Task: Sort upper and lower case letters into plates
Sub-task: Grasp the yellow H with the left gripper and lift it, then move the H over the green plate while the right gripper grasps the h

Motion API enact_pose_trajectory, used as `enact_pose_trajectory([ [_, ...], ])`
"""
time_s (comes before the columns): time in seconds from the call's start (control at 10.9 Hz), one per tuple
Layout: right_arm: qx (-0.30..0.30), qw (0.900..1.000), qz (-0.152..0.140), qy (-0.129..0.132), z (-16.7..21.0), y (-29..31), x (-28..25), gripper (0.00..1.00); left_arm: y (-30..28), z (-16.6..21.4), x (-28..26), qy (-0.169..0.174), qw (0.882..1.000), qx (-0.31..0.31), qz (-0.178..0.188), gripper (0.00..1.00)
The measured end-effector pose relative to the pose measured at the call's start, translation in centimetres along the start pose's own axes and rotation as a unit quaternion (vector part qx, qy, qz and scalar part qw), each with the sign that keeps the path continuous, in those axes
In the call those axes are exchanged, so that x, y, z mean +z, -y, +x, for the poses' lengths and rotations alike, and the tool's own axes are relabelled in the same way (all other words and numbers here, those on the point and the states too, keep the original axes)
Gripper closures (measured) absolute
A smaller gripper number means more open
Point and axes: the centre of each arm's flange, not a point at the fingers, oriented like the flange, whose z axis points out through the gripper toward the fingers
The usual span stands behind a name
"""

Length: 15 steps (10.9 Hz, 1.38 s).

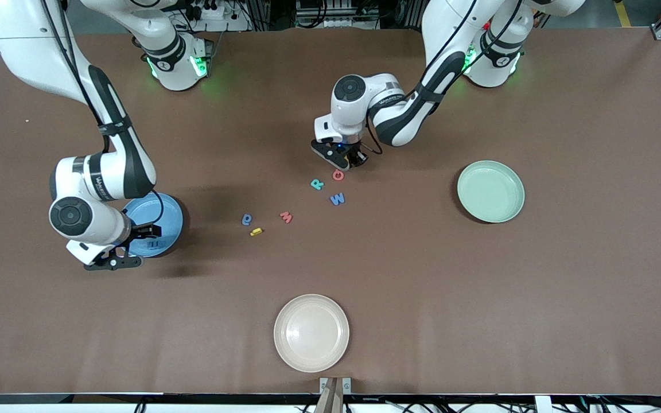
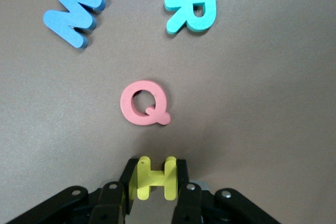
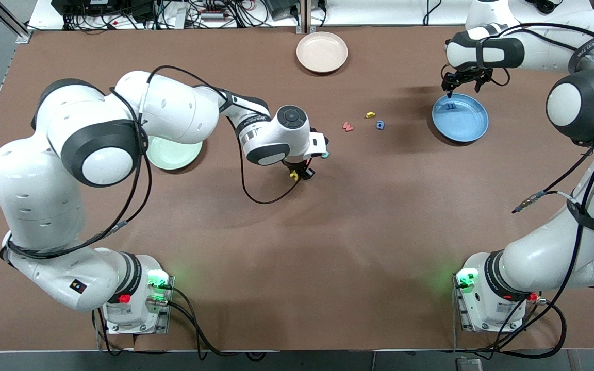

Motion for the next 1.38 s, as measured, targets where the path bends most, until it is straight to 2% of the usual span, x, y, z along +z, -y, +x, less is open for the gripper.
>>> enact_pose_trajectory([
  [0.18,0.023,1.000,0.011,-0.003,0.1,2.4,-0.5,0.00,0.0,0.0,0.0,0.000,1.000,0.000,0.000,0.67],
  [0.55,0.050,0.999,0.015,-0.009,0.3,3.9,-1.0,0.00,1.1,0.4,-0.6,0.007,1.000,-0.017,0.012,0.67],
  [1.01,0.108,0.994,0.024,-0.022,0.7,9.2,-2.0,0.00,8.3,1.6,-5.7,0.032,0.996,-0.040,0.066,0.67],
  [1.38,0.173,0.983,0.034,-0.041,1.0,15.0,-4.0,0.00,17.9,1.1,-10.7,0.040,0.997,-0.029,0.056,0.67],
])
